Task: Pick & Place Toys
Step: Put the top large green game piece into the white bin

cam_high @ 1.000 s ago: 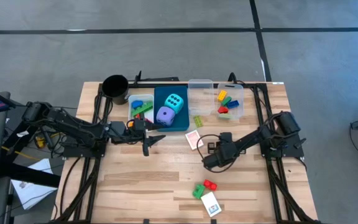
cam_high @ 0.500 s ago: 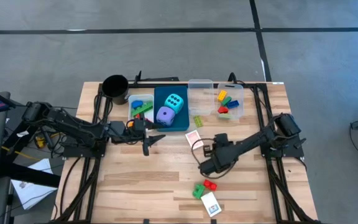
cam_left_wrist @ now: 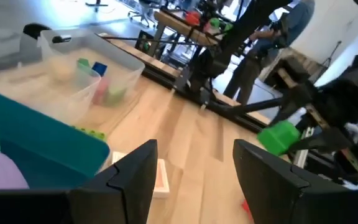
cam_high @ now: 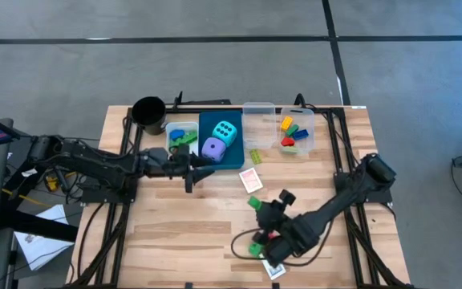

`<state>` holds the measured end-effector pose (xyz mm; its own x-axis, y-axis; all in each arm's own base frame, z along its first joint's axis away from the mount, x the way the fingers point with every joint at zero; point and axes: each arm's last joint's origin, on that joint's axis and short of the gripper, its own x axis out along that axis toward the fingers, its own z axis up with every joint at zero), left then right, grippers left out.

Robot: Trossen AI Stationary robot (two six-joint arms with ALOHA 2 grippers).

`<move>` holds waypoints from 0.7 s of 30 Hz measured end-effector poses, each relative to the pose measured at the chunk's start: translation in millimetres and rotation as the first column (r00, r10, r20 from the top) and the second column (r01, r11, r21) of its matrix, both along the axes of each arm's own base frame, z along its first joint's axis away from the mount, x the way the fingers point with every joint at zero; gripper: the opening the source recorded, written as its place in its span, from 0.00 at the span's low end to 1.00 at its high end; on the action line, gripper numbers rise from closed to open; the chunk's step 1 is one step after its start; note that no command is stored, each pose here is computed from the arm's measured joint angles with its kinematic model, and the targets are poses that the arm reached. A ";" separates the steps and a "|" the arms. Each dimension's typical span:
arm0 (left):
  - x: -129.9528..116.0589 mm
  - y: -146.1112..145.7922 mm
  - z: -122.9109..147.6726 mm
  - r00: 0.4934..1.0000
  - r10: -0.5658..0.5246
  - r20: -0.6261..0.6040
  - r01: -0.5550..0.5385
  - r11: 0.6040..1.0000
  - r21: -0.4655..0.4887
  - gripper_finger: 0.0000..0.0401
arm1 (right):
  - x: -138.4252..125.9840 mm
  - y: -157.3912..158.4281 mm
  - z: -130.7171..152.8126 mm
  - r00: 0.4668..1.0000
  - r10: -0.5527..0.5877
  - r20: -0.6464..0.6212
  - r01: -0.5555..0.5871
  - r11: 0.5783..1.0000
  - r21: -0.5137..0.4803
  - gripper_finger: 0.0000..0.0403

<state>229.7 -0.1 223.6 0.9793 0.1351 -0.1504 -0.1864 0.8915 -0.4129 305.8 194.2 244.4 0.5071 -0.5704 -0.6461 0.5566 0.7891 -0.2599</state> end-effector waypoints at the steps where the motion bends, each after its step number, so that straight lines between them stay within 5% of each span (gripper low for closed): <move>1: 0.0 0.7 0.0 1.000 0.000 0.003 0.000 1.000 -0.016 0.51 | 0.7 1.7 3.6 0.999 0.030 -0.012 -0.030 0.999 -0.013 0.32; 21: 13.2 -20.3 -1.1 0.977 -0.176 0.122 0.184 0.981 -0.055 0.51 | 43.6 -51.7 22.7 0.963 0.169 -0.211 -0.203 0.967 -0.153 0.32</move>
<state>242.9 -20.4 222.4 0.9980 -0.0512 -0.0374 0.0270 0.8766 -0.4805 349.4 142.5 267.2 0.4890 -0.5887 -0.6436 0.3294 0.8079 -0.4887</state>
